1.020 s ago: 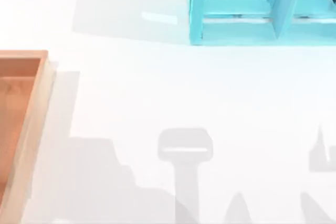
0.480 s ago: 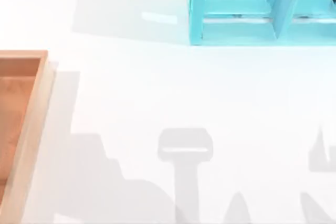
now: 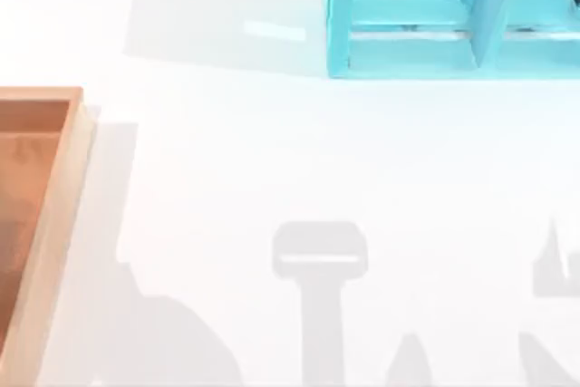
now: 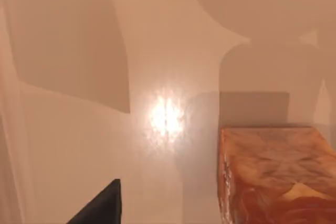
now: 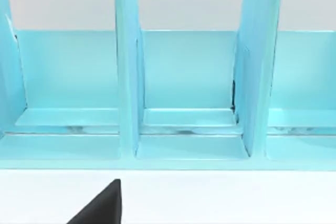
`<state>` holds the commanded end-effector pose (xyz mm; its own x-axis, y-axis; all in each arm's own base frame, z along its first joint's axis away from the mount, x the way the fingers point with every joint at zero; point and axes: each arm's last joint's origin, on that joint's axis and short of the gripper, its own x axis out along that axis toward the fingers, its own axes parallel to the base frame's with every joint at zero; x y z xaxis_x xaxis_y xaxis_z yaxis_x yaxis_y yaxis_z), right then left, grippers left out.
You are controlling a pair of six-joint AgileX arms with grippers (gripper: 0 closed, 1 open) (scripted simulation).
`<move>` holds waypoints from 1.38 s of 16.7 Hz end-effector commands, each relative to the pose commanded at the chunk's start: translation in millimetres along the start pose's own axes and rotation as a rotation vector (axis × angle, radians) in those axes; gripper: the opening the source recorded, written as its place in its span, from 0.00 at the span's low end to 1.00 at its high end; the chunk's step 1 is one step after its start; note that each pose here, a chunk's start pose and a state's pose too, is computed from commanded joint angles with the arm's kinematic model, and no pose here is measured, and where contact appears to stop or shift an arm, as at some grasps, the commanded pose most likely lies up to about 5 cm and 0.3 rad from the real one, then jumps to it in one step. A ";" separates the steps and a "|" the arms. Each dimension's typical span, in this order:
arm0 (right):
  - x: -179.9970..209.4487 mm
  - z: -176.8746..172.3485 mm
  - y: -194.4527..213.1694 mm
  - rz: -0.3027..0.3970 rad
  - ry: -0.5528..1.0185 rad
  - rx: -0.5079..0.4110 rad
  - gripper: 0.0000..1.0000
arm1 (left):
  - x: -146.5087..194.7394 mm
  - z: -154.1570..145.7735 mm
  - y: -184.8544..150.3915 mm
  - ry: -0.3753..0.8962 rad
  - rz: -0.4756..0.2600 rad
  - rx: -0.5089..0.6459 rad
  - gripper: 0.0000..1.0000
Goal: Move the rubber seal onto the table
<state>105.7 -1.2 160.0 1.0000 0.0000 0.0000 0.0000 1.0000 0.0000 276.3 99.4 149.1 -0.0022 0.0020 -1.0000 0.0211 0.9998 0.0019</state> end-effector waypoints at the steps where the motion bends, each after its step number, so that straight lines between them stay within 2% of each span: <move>1: 0.0 0.0 0.0 0.000 0.000 0.000 1.00 | 6.6 -2.0 -1.0 0.000 0.000 0.000 1.00; 8: 0.0 0.0 0.0 0.000 0.000 0.000 1.00 | 18.0 -4.7 -2.3 -0.002 0.001 0.000 1.00; 21: 0.0 0.0 0.0 0.000 0.000 0.000 1.00 | 18.0 -4.7 -2.3 -0.002 0.001 0.000 0.02; 23: 0.0 0.0 0.0 0.000 0.000 0.000 1.00 | 18.0 -4.7 -2.3 -0.002 0.001 0.000 0.00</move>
<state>105.7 -1.2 160.0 1.0000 0.0000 0.0000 0.0000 1.0000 0.0000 271.6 97.2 131.1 -0.0002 0.0026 -1.0000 0.0210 0.9998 0.0026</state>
